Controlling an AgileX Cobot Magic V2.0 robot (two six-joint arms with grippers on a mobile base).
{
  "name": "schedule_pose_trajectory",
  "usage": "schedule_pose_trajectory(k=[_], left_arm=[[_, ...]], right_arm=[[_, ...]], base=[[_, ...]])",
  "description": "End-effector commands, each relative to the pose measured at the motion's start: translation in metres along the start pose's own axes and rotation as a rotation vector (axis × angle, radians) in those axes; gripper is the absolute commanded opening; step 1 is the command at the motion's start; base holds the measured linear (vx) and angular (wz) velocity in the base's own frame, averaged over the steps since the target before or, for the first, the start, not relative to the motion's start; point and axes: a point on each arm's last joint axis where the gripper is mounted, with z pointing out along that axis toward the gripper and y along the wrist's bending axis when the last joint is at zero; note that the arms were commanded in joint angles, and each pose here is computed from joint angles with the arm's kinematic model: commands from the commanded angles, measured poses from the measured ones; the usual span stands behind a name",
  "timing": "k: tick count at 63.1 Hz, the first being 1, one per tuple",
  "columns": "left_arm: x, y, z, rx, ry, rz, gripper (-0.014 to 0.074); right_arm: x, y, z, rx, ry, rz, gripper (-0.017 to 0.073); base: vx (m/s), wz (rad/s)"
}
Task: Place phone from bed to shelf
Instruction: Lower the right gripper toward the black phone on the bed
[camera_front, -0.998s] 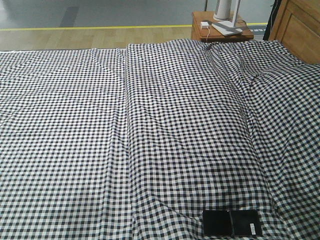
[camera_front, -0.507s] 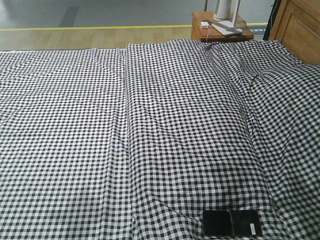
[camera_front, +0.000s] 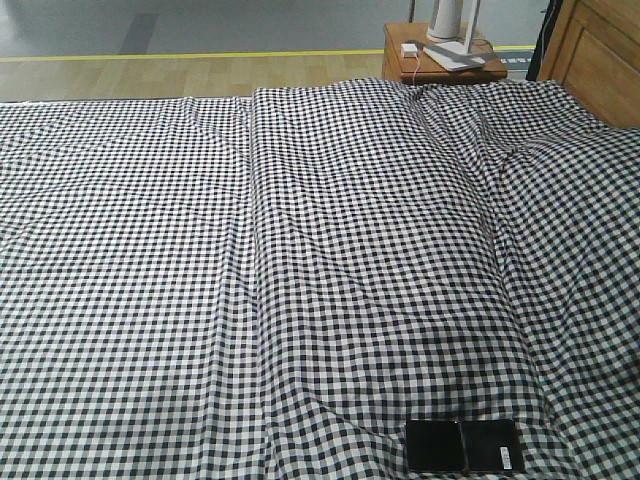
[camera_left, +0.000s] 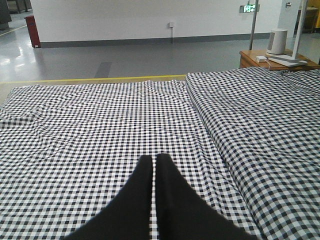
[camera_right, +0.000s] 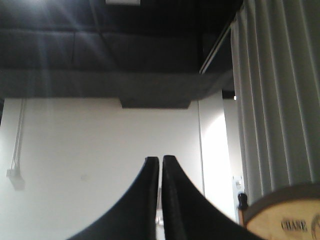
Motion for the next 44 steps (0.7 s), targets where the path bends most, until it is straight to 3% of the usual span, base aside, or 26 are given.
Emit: schedule_pose_trajectory(k=[1, 8, 26, 35, 44], left_arm=[[-0.004, 0.000, 0.000, -0.003, -0.071, -0.009, 0.0001], [-0.004, 0.000, 0.000, -0.003, -0.071, -0.009, 0.0001], [-0.004, 0.000, 0.000, -0.003, -0.071, -0.009, 0.0001], [-0.004, 0.000, 0.000, -0.003, -0.071, -0.009, 0.0001], [-0.004, 0.000, 0.000, -0.003, -0.071, -0.009, 0.0001]], right_arm=[[-0.025, 0.000, 0.023, 0.005, -0.046, -0.023, -0.0005], [-0.031, 0.001, 0.051, -0.004, 0.072, -0.036, -0.0003], [0.006, 0.004, 0.117, -0.034, 0.514, -0.042, 0.0039], [0.038, 0.005, 0.133, -0.041, 0.686, -0.041, 0.0130], [0.068, 0.006, 0.137, -0.050, 0.857, -0.039, 0.0324]], base=[[0.00, 0.00], [0.00, 0.00], [0.00, 0.00], [0.00, 0.00], [0.00, 0.00]])
